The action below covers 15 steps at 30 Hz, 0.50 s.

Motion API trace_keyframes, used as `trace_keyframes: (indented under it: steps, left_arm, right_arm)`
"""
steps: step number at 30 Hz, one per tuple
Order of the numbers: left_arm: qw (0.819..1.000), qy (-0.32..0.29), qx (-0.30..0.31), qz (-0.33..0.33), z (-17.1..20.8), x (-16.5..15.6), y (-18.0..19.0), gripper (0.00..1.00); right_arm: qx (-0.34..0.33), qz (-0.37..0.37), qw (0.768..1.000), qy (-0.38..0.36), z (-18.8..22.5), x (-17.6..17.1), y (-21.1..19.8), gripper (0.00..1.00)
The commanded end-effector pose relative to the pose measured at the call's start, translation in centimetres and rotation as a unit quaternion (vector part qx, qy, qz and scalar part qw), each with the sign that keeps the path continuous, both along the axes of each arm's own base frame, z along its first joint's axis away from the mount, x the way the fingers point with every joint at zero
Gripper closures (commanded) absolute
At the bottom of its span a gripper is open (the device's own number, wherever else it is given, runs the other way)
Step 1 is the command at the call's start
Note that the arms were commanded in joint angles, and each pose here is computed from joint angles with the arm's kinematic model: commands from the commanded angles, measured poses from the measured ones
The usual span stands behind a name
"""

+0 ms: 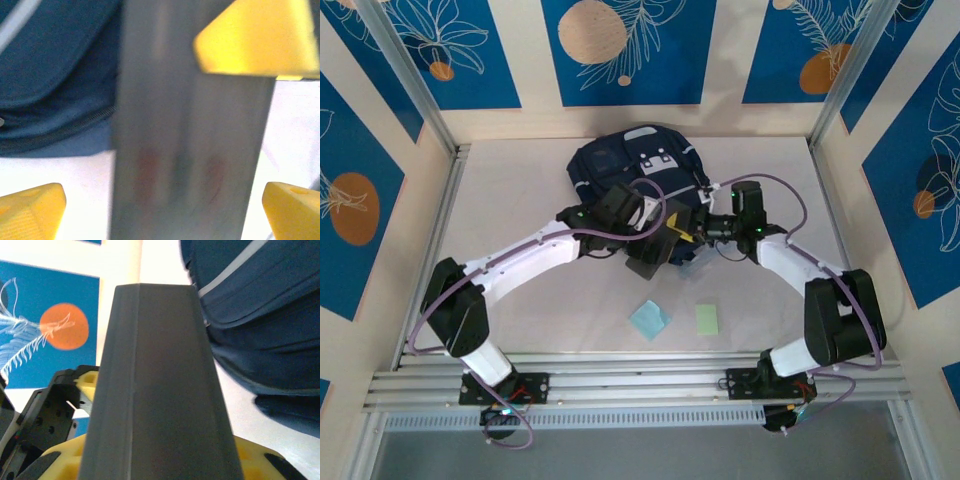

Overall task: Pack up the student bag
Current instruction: Pass the pencil case, then open the student bag at the top-center of the table.

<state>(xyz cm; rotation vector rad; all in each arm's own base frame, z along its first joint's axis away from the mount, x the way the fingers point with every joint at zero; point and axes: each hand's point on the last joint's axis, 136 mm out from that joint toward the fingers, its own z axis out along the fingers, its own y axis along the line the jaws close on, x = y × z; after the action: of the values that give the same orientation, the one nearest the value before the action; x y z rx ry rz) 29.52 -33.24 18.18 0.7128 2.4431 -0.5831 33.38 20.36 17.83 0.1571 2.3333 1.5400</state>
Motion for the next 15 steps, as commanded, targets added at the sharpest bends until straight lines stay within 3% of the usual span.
trace_keyframes:
  steps: [1,7,15]
  left_arm:
    - [0.995,-0.097,0.016,-0.011,3.4,3.3,0.0,0.0]
    - [0.986,-0.131,0.072,-0.075,1.3,6.7,-2.6,0.03]
    - [0.978,-0.13,0.13,-0.101,-3.9,11.7,-5.4,0.15]
  right_arm:
    - [-0.022,-0.05,0.998,0.008,0.5,0.6,-3.8,0.92]
    - [-0.036,-0.15,0.987,0.04,0.5,1.7,-11.1,0.91]
    - [-0.014,-0.258,0.965,0.044,1.9,0.4,-18.3,0.91]
